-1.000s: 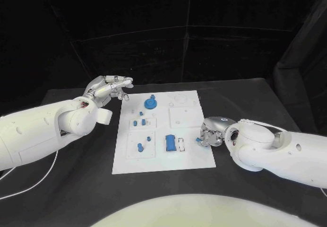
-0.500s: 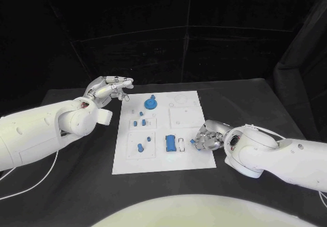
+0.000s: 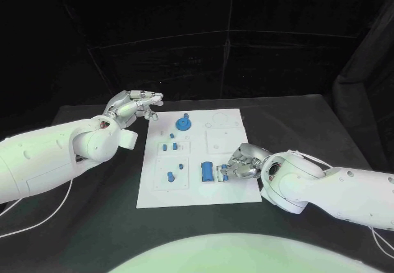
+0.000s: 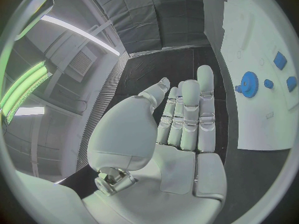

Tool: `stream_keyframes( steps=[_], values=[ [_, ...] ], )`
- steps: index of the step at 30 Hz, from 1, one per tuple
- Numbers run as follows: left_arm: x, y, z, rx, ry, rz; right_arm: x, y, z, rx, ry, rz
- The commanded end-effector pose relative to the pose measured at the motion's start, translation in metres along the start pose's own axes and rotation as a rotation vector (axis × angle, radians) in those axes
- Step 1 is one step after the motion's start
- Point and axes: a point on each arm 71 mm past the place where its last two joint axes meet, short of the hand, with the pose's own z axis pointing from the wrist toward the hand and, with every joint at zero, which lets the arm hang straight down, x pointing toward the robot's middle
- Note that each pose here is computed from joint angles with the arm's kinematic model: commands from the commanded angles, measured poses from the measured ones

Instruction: Assemble the parts on the task board

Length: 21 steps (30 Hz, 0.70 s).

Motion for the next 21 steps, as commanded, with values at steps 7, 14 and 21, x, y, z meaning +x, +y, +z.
stream_keyframes(
  steps=[7,14,21],
  values=[
    [0.0021,-0.0013,0.0005,0.004,0.015,-0.009,0.004,0.004,0.008,0.014,0.018,0.009],
    [0.0016,-0.0014,0.0,0.003,0.015,-0.01,0.007,0.005,0.013,0.026,0.049,-0.018],
    [0.0015,-0.0015,-0.0005,0.002,0.017,-0.01,0.01,0.008,0.014,0.02,0.063,-0.042]
  ],
)
